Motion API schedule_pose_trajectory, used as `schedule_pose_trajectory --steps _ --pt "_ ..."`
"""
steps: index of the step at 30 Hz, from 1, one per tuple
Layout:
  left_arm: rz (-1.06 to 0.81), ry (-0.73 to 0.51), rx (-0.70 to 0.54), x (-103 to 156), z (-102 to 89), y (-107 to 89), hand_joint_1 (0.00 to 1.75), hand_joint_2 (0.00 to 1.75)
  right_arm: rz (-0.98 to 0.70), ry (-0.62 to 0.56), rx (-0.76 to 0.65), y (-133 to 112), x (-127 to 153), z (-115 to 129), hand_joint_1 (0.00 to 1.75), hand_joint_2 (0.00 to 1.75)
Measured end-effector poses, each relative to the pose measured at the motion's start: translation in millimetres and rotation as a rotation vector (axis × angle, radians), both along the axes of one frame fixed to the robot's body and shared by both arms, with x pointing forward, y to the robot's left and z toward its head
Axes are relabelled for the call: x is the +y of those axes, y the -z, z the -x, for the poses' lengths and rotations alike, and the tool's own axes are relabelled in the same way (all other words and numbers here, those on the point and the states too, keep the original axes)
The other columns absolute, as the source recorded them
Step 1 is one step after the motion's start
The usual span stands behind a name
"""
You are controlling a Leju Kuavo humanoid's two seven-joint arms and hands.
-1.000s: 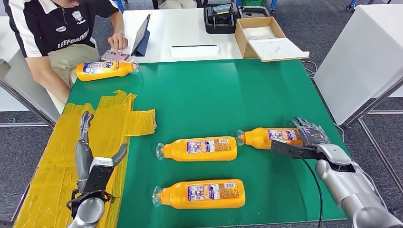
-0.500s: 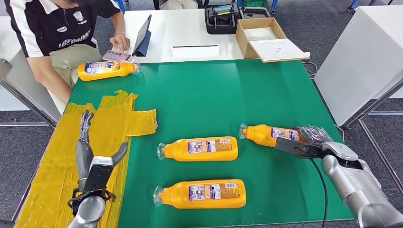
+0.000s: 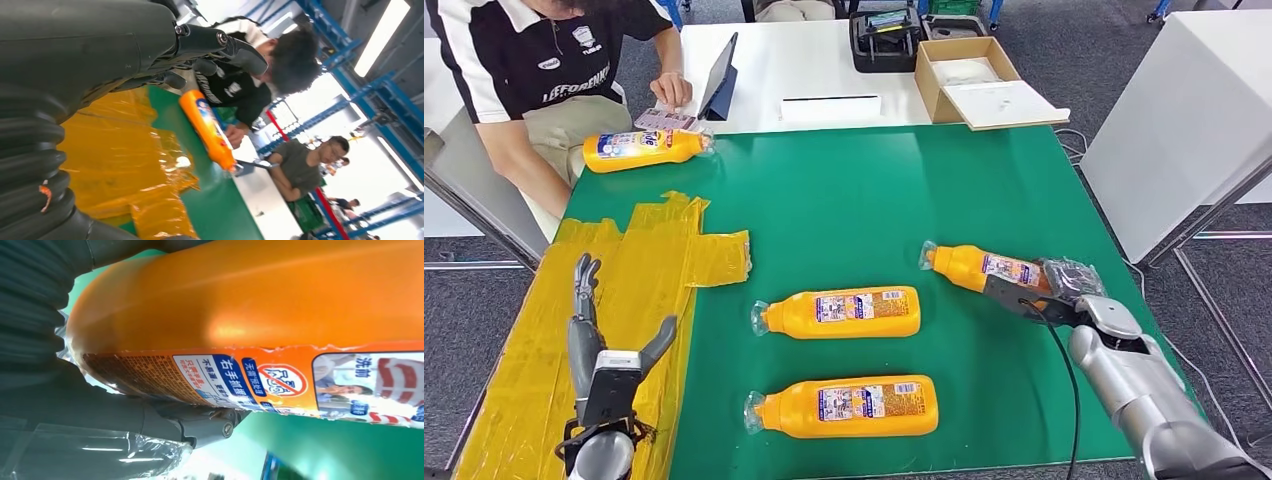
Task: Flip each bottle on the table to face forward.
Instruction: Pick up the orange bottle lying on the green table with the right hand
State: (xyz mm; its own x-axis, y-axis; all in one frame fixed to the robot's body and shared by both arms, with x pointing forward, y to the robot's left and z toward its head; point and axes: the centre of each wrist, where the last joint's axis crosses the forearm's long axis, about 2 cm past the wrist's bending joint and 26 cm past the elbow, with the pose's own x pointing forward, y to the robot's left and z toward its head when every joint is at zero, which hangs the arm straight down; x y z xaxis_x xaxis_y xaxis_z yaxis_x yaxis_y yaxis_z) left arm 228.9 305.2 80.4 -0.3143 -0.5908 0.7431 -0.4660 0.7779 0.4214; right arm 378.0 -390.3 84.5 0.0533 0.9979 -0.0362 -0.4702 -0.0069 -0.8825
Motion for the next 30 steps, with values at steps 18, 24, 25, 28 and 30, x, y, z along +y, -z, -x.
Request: schedule_pose_trajectory --steps 18,24,25,28,30 --pt "-0.031 -0.003 0.09 -4 57.9 8.1 0.0 1.75 -0.249 -0.148 -0.968 -16 140 109 1.75 1.75" --pt "0.125 0.108 0.164 -14 64.6 10.1 0.0 1.75 -0.567 -0.244 -1.105 -35 157 126 1.75 1.75" --pt "0.197 0.159 0.186 -17 63.9 10.3 0.0 1.75 -0.657 -0.246 -1.121 -35 160 126 1.75 1.75" --pt "0.404 0.345 0.207 -28 59.2 6.0 0.0 1.75 -0.978 -0.232 -1.129 -28 180 120 1.75 1.75" --pt "0.445 0.431 0.178 -36 54.3 -2.5 0.0 1.75 -1.154 -0.241 -1.089 -21 200 118 1.75 1.75"
